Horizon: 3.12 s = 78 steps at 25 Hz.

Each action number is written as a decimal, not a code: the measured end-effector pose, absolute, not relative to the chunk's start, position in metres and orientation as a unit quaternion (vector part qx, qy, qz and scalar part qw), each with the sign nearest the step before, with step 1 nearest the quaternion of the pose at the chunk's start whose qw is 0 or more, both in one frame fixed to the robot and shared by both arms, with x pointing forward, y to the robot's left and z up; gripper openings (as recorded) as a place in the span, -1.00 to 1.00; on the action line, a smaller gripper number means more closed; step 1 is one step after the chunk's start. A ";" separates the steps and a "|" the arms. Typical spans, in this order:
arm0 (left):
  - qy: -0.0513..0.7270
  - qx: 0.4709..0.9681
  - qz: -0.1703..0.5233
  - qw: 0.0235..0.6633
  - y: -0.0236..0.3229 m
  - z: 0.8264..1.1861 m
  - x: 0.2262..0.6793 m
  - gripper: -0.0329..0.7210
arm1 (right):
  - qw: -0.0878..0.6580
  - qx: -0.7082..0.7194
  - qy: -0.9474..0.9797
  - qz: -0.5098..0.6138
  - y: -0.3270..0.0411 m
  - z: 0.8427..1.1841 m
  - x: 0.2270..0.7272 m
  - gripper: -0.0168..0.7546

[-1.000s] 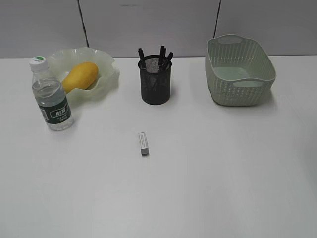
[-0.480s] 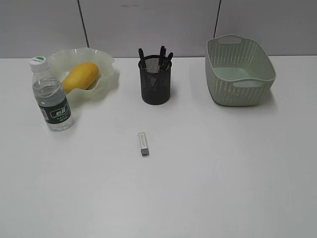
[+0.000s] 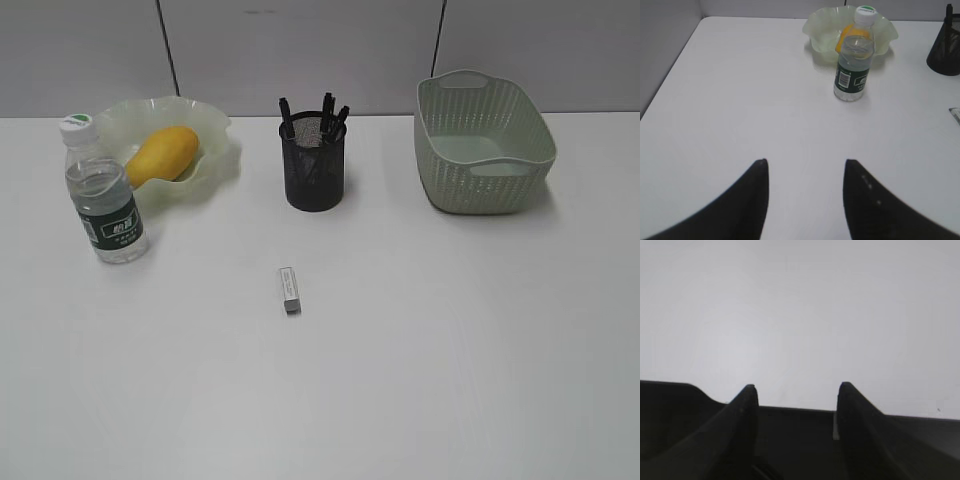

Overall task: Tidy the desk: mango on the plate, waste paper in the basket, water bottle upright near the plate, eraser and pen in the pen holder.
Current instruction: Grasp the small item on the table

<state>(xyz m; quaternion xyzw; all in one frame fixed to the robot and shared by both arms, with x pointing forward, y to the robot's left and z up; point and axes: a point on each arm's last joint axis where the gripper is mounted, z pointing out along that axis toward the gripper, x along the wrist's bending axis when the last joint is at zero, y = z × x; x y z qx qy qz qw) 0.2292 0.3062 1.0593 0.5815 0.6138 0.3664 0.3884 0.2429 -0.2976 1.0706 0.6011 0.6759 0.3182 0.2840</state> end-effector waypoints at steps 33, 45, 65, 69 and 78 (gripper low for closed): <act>0.614 0.582 0.366 0.387 0.306 1.059 0.230 0.07 | 0.377 0.550 0.645 0.373 -0.302 1.054 0.233 0.33; 0.614 0.582 0.366 0.387 0.306 1.059 0.230 0.07 | 0.378 0.550 0.644 0.374 -0.302 1.054 0.233 0.36; 0.614 0.582 0.367 0.386 0.307 1.059 0.230 0.07 | 0.358 0.586 0.610 0.395 -0.296 1.054 0.233 0.04; 0.614 0.582 0.367 0.386 0.307 1.058 0.230 0.07 | 0.361 0.584 0.612 0.393 -0.296 1.054 0.233 0.04; 0.614 0.582 0.367 0.386 0.307 1.058 0.230 0.01 | 0.361 0.584 0.612 0.393 -0.297 1.054 0.233 0.04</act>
